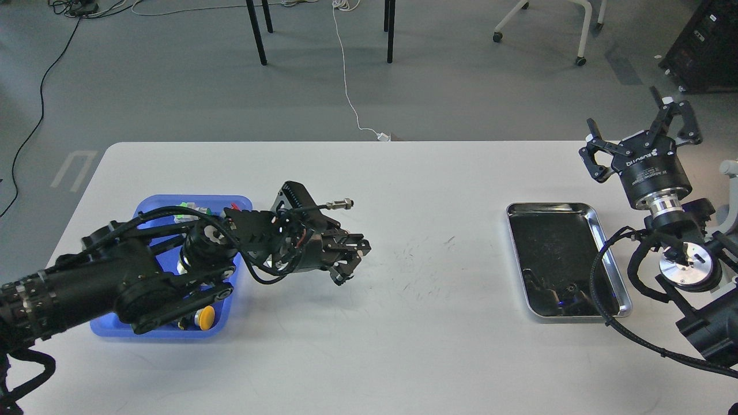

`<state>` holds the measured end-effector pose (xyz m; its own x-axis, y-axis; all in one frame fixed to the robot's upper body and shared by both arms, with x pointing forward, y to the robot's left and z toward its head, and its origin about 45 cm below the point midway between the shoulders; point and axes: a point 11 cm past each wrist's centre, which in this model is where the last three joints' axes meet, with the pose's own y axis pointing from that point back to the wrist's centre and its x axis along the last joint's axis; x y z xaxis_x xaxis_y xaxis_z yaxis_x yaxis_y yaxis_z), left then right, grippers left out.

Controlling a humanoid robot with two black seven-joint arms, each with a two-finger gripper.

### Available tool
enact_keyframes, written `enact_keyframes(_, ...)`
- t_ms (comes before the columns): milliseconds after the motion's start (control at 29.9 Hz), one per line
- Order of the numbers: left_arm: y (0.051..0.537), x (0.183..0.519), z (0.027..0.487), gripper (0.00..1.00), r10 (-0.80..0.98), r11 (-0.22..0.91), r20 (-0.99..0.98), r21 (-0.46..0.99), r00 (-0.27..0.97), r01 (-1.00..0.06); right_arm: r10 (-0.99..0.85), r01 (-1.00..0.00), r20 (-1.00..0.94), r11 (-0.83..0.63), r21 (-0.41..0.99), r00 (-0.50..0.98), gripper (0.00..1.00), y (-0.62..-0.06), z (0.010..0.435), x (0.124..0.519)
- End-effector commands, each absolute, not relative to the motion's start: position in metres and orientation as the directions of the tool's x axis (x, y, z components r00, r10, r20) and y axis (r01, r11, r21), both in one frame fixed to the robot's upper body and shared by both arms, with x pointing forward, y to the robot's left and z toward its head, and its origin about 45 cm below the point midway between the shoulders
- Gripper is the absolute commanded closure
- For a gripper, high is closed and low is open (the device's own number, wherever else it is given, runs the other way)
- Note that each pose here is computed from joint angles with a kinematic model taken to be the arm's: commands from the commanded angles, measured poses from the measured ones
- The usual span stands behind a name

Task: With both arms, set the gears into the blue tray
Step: 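Carry the black ring with the left gripper into the blue tray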

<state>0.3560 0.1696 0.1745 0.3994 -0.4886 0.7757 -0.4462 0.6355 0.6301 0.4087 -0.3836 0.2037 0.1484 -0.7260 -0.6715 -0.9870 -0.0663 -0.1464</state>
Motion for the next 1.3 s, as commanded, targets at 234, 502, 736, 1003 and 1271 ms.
enact_keyframes(234, 0.359, 0.335, 0.187, 0.90, -0.329, 0.415, 0.712, 0.699, 0.620, -0.582, -0.718, -0.987, -0.679, -0.071, -0.147, 0.153, 0.01, -0.378, 0.202, 0.409)
enact_keyframes(502, 0.418, 0.328, 0.159, 0.89, -0.293, 0.265, 0.659, 0.752, 0.693, -0.603, -0.714, -0.984, -0.680, -0.080, -0.157, 0.167, 0.01, -0.374, 0.206, 0.412)
enact_keyframes(736, 0.422, 0.327, 0.136, 0.82, -0.270, 0.235, 0.636, 0.772, 0.723, -0.591, -0.718, -0.984, -0.676, -0.080, -0.159, 0.168, 0.01, -0.376, 0.208, 0.411)
enact_keyframes(1003, 0.422, 0.326, 0.134, 0.45, -0.265, 0.232, 0.634, 0.773, 0.726, -0.590, -0.718, -0.984, -0.675, -0.081, -0.159, 0.169, 0.01, -0.376, 0.208, 0.411)
enact_keyframes(1271, 0.419, 0.342, 0.156, 0.23, -0.075, 0.275, 0.696, 0.702, 0.714, -0.656, -0.719, -0.979, -0.668, -0.100, -0.176, 0.193, 0.01, -0.371, 0.218, 0.412)
